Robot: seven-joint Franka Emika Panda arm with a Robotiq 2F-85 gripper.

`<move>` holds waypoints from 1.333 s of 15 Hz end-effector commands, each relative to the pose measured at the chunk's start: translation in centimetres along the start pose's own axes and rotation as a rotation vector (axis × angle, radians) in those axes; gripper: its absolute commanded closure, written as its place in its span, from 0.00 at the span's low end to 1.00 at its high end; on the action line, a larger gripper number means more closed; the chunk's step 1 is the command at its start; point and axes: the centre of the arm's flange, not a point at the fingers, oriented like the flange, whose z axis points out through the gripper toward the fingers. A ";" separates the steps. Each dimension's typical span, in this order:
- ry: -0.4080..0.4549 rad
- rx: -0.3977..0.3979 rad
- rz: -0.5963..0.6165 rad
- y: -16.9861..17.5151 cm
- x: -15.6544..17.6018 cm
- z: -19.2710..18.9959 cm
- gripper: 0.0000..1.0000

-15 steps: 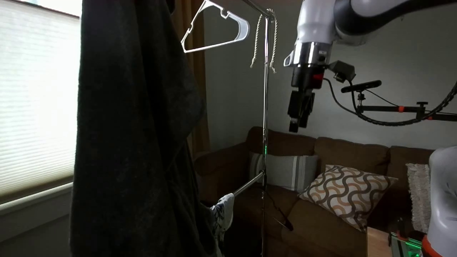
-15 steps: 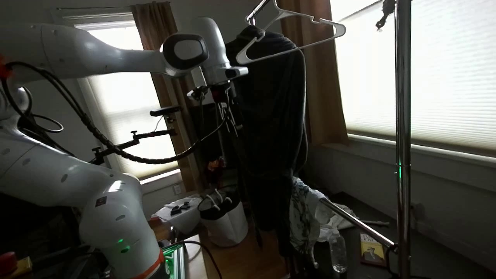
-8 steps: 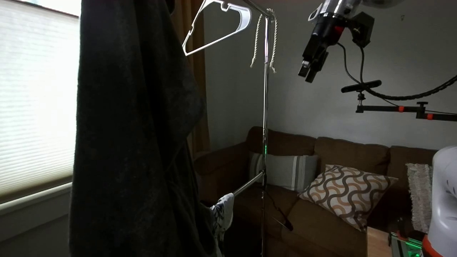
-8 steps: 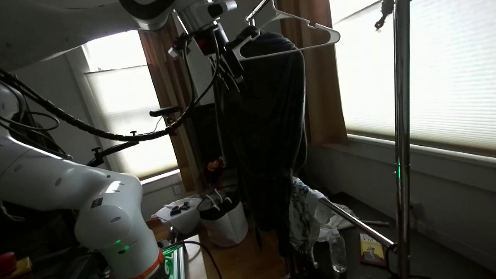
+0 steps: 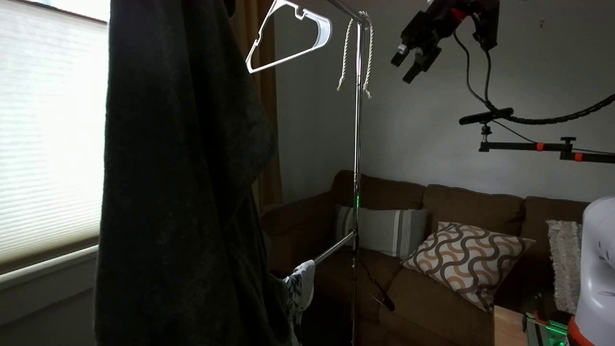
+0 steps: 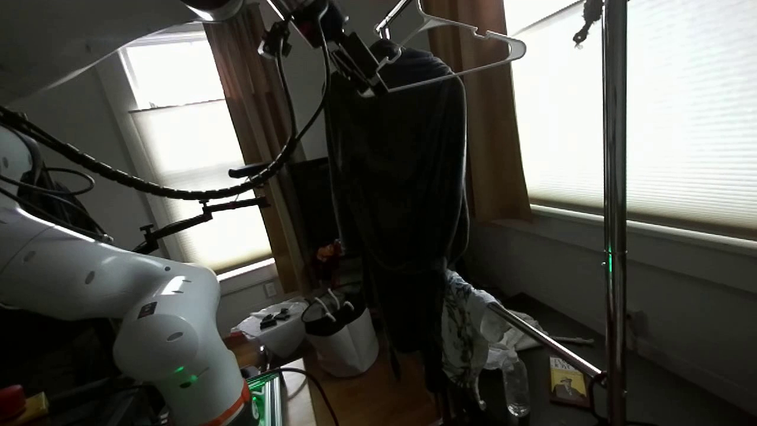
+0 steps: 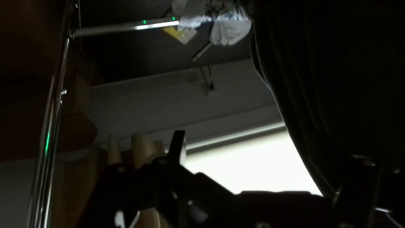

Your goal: Put the white cord on the bottom rail of the stand.

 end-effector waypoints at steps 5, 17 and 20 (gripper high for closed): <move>0.471 0.006 -0.007 3.6 9.3 -18.1 0.00; 0.692 -0.186 -0.310 5.4 15.9 -20.6 0.00; 0.692 -0.316 -0.374 7.2 19.6 -20.7 0.00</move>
